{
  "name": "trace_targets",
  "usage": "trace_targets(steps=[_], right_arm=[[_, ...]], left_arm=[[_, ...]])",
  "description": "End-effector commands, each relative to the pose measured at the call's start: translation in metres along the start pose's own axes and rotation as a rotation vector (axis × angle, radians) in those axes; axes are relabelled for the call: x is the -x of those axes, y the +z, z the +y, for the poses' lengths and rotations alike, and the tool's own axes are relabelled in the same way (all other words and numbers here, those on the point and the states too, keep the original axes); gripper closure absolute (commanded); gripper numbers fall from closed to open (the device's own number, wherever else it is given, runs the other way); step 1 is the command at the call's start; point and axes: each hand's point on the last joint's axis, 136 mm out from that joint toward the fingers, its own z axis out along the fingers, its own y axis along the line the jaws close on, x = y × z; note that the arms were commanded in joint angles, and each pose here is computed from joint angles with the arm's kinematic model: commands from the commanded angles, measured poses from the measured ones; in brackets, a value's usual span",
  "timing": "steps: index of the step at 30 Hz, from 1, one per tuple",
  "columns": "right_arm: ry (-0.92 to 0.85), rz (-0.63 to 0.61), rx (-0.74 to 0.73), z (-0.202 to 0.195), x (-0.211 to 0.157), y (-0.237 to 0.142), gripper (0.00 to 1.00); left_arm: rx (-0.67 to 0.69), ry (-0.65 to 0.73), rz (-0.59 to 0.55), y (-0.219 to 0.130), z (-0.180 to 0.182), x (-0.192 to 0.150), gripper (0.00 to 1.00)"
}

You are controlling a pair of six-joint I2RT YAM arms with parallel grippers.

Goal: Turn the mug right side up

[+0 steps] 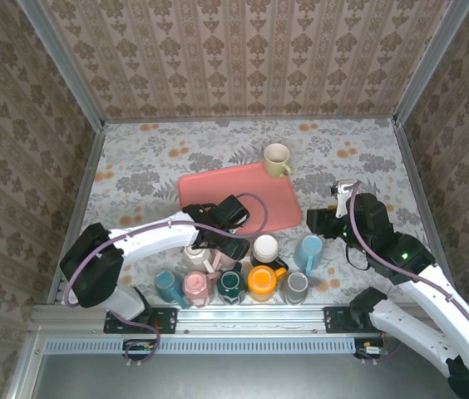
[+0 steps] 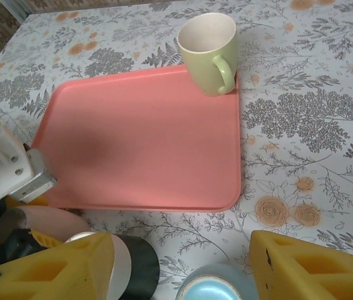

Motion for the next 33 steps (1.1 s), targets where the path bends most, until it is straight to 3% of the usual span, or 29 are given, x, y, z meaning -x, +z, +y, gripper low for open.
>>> trace_targets(steps=[1,5,10,16,21,25,29,33], right_arm=[[0.008,-0.013,0.022,0.004,0.001,0.002,0.39],[0.013,-0.016,0.024,0.004,0.001,0.002,0.4],[0.026,-0.017,0.032,0.006,0.002,0.001,0.4],[0.042,-0.023,0.075,0.014,0.007,-0.003,0.4],[0.096,-0.05,0.185,0.035,0.018,-0.005,0.4],[0.106,-0.057,0.34,0.063,0.026,-0.008,0.4],[0.171,-0.035,0.466,0.086,0.032,-0.005,0.42],[0.23,-0.02,0.647,0.117,0.042,-0.006,0.43]], left_arm=[[0.01,-0.008,0.033,0.006,0.003,-0.01,0.4],[0.018,-0.007,0.005,0.0,0.004,-0.004,0.52],[0.032,-0.02,-0.065,-0.022,0.011,0.01,0.58],[-0.022,-0.077,-0.256,-0.091,0.019,0.041,0.6],[-0.152,-0.164,-0.498,-0.167,0.022,0.066,0.62],[-0.331,-0.245,-0.728,-0.225,0.021,0.082,0.63],[-0.546,-0.348,-0.955,-0.266,0.022,0.092,0.62],[-0.733,-0.433,-1.083,-0.287,0.026,0.097,0.62]])
